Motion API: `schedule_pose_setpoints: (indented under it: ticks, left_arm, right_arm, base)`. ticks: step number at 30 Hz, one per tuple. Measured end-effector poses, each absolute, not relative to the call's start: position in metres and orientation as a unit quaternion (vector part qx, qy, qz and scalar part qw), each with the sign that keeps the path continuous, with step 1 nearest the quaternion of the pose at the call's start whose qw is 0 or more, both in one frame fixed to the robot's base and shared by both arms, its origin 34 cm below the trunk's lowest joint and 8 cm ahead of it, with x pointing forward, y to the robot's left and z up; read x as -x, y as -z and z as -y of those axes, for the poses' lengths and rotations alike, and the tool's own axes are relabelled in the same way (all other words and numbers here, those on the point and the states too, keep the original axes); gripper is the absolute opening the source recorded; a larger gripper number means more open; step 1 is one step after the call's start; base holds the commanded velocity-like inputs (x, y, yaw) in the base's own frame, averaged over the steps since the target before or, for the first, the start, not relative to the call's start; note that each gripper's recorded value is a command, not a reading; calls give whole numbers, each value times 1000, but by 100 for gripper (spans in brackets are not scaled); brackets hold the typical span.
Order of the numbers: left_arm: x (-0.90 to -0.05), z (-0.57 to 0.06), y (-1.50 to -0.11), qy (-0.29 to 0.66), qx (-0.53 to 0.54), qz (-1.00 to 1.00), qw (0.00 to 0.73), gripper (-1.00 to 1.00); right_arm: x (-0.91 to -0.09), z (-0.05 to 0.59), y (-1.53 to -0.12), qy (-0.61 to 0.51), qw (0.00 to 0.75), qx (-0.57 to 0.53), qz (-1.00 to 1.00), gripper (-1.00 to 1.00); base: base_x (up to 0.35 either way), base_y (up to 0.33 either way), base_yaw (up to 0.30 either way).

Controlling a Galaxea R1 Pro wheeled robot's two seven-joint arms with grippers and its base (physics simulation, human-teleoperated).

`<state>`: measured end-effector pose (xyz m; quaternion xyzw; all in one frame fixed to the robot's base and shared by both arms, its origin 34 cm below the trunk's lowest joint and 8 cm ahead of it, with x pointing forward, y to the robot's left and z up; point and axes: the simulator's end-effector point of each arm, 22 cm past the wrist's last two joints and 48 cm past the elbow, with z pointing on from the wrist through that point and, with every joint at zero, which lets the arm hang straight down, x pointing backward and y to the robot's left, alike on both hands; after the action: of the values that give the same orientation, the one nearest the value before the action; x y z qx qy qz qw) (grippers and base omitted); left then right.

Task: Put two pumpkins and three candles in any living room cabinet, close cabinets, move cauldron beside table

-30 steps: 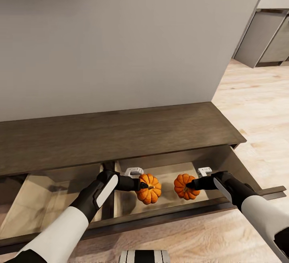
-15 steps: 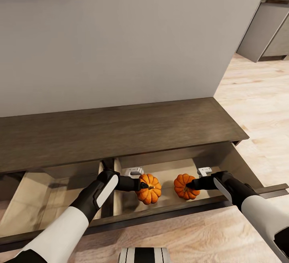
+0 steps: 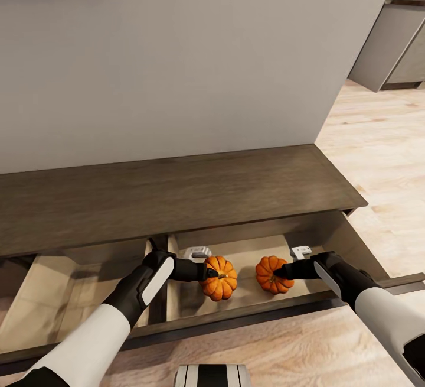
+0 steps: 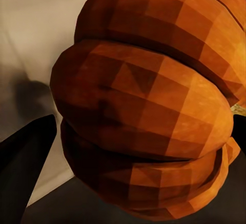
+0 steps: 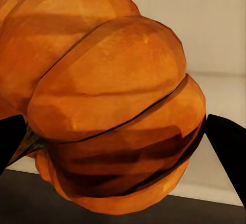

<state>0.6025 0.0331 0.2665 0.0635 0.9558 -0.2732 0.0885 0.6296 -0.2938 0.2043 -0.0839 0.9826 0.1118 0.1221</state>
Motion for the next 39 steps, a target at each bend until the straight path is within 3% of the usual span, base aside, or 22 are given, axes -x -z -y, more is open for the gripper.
schedule_pose_setpoints:
  ticks: [16, 17, 32, 33, 39]
  left_arm:
    - [-598, -33, -256, 274, -61, -957, 79, -100]
    - [-598, -33, -256, 274, -61, -957, 79, -100]
    - [-597, -33, -255, 273, -61, -957, 78, -100]
    - [-597, -33, -255, 273, -61, -957, 78, 100]
    - [-594, -35, -251, 271, -59, -958, 73, 100]
  right_arm:
    - [-625, 294, -194, -114, 113, 82, -984, -100]
    - [-625, 294, -194, -114, 113, 82, -984, 100]
    - [-624, 293, -193, -115, 112, 81, -984, 100]
    - [-624, 293, -193, -115, 112, 82, -984, 100]
    - [-624, 293, -193, -115, 113, 82, -984, 100]
  base:
    - [0, 0, 0]
    - [0, 0, 0]
    - [0, 0, 0]
    - [0, 0, 0]
    - [0, 0, 0]
